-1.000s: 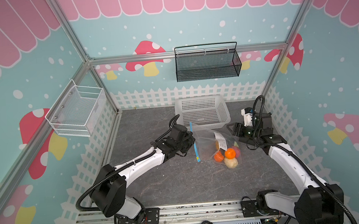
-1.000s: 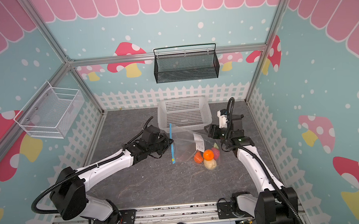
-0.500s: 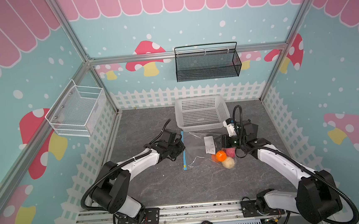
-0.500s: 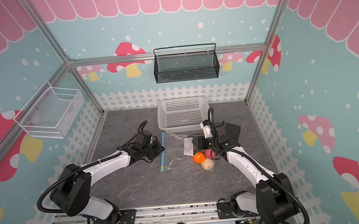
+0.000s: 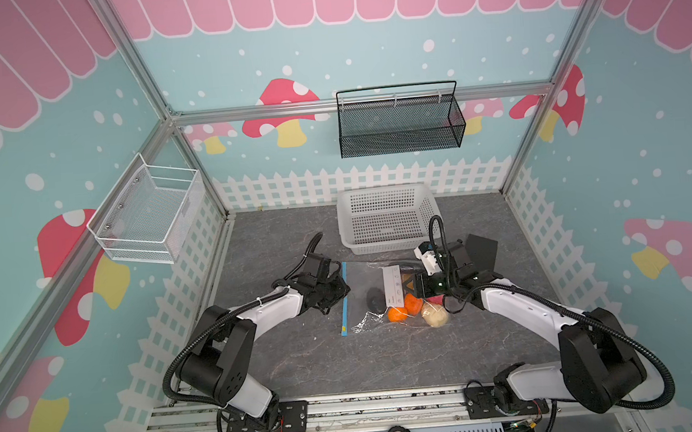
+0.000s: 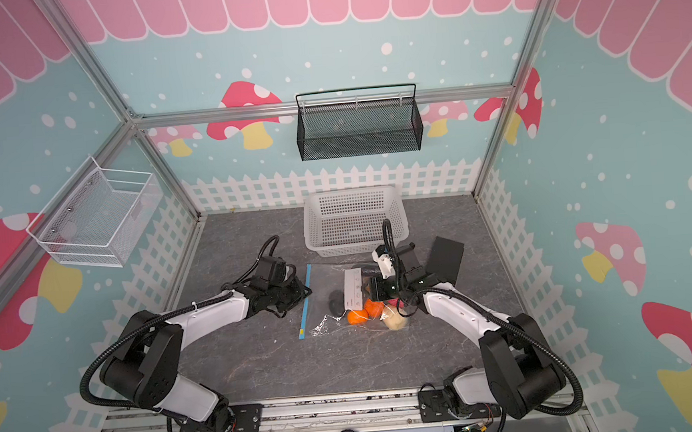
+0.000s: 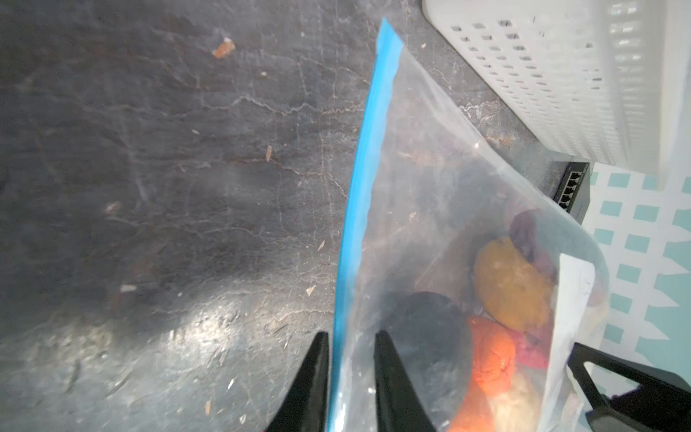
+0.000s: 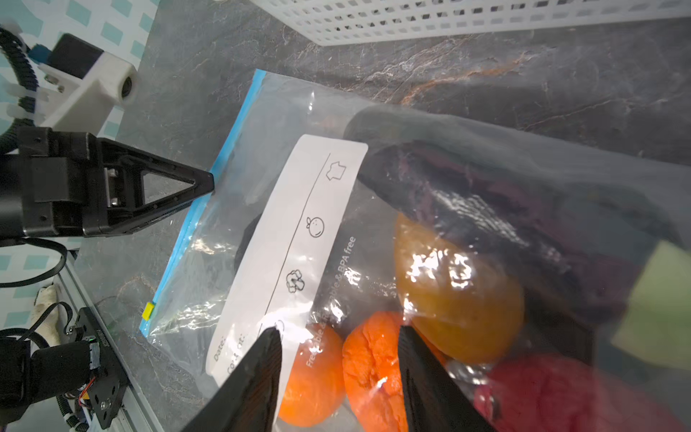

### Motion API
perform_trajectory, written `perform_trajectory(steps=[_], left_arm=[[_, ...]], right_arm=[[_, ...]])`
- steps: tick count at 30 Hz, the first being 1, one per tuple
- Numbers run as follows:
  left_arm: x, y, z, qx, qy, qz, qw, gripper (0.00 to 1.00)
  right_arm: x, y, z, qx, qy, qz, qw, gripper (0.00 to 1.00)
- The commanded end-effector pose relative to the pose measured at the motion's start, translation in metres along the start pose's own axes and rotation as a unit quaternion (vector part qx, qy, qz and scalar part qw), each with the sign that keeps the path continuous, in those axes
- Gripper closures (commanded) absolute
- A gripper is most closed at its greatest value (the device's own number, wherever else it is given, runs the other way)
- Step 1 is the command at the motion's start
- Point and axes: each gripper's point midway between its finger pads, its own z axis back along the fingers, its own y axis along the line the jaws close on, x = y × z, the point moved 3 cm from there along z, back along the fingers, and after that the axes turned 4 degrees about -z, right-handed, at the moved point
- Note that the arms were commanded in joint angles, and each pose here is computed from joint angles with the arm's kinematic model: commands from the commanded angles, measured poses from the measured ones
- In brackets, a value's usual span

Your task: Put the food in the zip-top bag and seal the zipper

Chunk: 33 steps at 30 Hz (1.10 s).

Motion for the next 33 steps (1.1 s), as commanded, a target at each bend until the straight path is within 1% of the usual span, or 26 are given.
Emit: perform_trajectory(steps=[1, 5, 8, 9, 10, 12, 14, 16, 18, 19, 20, 23, 24, 25, 27, 28, 30, 31, 33], left_arm=[[0.008, -0.005, 0.013, -0.006, -0.017, -0.024, 1.0, 0.69], [0.017, -0.009, 0.032, 0.001, -0.045, -0.051, 0.998, 0.59], [0.026, -0.016, 0.053, 0.014, -0.075, -0.088, 0.993, 0.58], [0.029, -0.018, 0.062, 0.02, -0.087, -0.101, 0.991, 0.56], [0.032, -0.018, 0.069, 0.027, -0.099, -0.111, 0.989, 0.52], [0.038, -0.02, 0.088, 0.04, -0.13, -0.132, 0.982, 0.41], [0.045, -0.02, 0.108, 0.058, -0.16, -0.141, 0.975, 0.29], [0.051, -0.024, 0.127, 0.062, -0.189, -0.152, 0.968, 0.23], [0.063, -0.022, 0.147, 0.072, -0.227, -0.155, 0.959, 0.18], [0.068, -0.021, 0.156, 0.082, -0.245, -0.159, 0.953, 0.16], [0.073, -0.017, 0.162, 0.096, -0.262, -0.158, 0.947, 0.11], [0.085, -0.004, 0.17, 0.14, -0.306, -0.172, 0.926, 0.01], [0.09, 0.005, 0.17, 0.164, -0.325, -0.167, 0.916, 0.01], [0.093, 0.013, 0.167, 0.181, -0.34, -0.16, 0.909, 0.04], [0.098, 0.024, 0.16, 0.2, -0.359, -0.163, 0.897, 0.0], [0.1, 0.029, 0.157, 0.208, -0.366, -0.165, 0.892, 0.0], [0.106, 0.042, 0.15, 0.225, -0.369, -0.173, 0.885, 0.0], [0.108, 0.048, 0.148, 0.233, -0.371, -0.178, 0.881, 0.01], [0.111, 0.059, 0.146, 0.243, -0.379, -0.188, 0.873, 0.03]], right_arm=[[0.011, 0.009, 0.003, 0.005, -0.014, 0.014, 1.0, 0.45], [0.029, 0.019, 0.019, 0.003, -0.051, 0.04, 0.998, 0.42], [0.045, 0.019, 0.033, -0.025, -0.095, 0.069, 0.993, 0.37], [0.051, 0.018, 0.039, -0.036, -0.113, 0.079, 0.99, 0.36], [0.057, 0.018, 0.044, -0.045, -0.129, 0.09, 0.986, 0.36], [0.069, 0.016, 0.056, -0.069, -0.171, 0.113, 0.976, 0.41], [0.079, 0.012, 0.067, -0.093, -0.206, 0.124, 0.966, 0.41], [0.087, 0.006, 0.077, -0.119, -0.235, 0.131, 0.956, 0.4], [0.094, -0.007, 0.087, -0.168, -0.265, 0.124, 0.941, 0.37], [0.096, -0.014, 0.091, -0.192, -0.279, 0.125, 0.933, 0.36], [0.098, -0.02, 0.095, -0.211, -0.29, 0.125, 0.925, 0.36], [0.1, -0.039, 0.103, -0.252, -0.32, 0.141, 0.902, 0.31], [0.1, -0.046, 0.107, -0.272, -0.335, 0.146, 0.89, 0.29], [0.099, -0.053, 0.11, -0.291, -0.347, 0.16, 0.877, 0.27], [0.094, -0.061, 0.114, -0.316, -0.373, 0.195, 0.85, 0.25], [0.091, -0.063, 0.117, -0.325, -0.389, 0.213, 0.835, 0.24], [0.083, -0.071, 0.119, -0.334, -0.407, 0.244, 0.815, 0.23], [0.079, -0.077, 0.117, -0.341, -0.407, 0.257, 0.808, 0.22], [0.074, -0.09, 0.113, -0.355, -0.398, 0.265, 0.803, 0.2]])
